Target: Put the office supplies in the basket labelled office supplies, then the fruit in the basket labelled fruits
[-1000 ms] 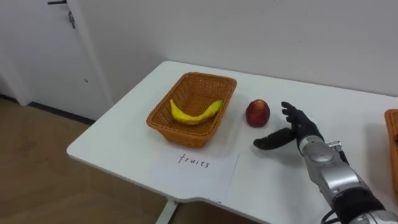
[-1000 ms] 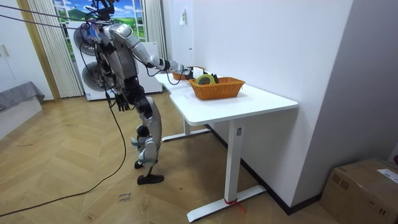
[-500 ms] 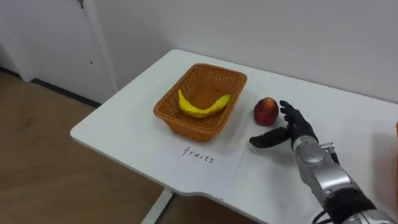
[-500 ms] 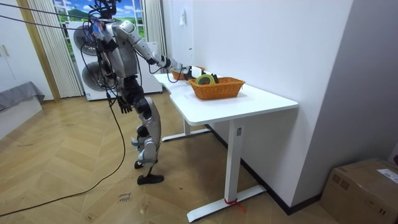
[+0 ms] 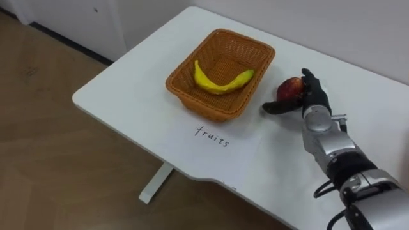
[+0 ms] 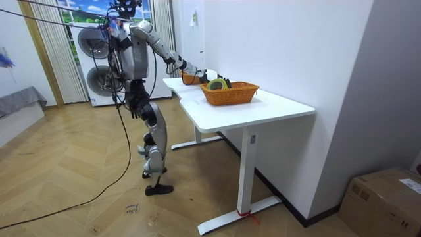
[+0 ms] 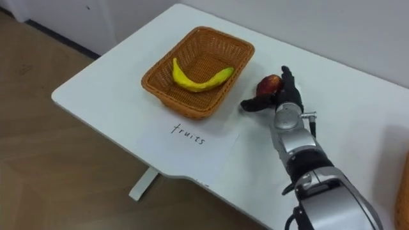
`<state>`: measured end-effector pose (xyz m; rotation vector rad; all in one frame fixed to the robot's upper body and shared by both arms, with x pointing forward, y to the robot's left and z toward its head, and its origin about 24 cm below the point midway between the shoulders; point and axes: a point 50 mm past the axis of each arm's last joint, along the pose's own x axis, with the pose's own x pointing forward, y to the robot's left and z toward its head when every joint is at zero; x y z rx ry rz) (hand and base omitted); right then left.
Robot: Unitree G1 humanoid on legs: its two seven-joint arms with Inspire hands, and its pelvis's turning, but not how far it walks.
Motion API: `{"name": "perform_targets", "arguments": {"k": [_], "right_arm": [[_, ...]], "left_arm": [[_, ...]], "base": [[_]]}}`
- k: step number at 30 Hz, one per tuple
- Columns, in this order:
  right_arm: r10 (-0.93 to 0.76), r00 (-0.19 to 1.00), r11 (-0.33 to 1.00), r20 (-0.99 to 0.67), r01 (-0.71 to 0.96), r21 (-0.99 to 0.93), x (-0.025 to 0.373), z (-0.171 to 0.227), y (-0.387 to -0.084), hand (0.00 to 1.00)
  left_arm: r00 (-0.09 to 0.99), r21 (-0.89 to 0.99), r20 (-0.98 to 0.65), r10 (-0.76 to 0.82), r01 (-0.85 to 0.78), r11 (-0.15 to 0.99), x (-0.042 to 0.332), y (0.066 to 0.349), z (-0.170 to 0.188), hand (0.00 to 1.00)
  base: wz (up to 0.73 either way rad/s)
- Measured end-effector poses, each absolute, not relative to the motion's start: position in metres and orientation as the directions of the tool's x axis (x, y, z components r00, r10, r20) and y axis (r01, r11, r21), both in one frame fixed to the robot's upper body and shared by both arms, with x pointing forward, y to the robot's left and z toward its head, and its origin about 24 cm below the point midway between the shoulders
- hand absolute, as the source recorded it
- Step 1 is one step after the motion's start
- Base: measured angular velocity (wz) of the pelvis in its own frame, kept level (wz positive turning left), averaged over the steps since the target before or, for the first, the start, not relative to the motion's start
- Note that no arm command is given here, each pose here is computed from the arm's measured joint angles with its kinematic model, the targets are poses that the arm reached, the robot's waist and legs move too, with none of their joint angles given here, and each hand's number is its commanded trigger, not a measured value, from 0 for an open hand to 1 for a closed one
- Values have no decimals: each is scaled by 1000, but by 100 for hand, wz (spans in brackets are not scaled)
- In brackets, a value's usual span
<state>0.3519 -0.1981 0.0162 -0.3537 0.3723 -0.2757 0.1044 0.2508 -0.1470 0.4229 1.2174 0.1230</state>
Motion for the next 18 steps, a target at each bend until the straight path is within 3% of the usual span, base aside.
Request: {"name": "perform_targets", "arguments": {"k": [8,18], "right_arm": [[-314,919,900,-240,208,-382,359,31,-205,0],[-302,935,897,-184,214,-386,364,43,-214,0]], "left_arm": [[428,353,-851,303,38,935,126,246,-142,0],[431,336,-851,299,8,942,139,243,-142,0]], "base": [[-4],[-5]]}}
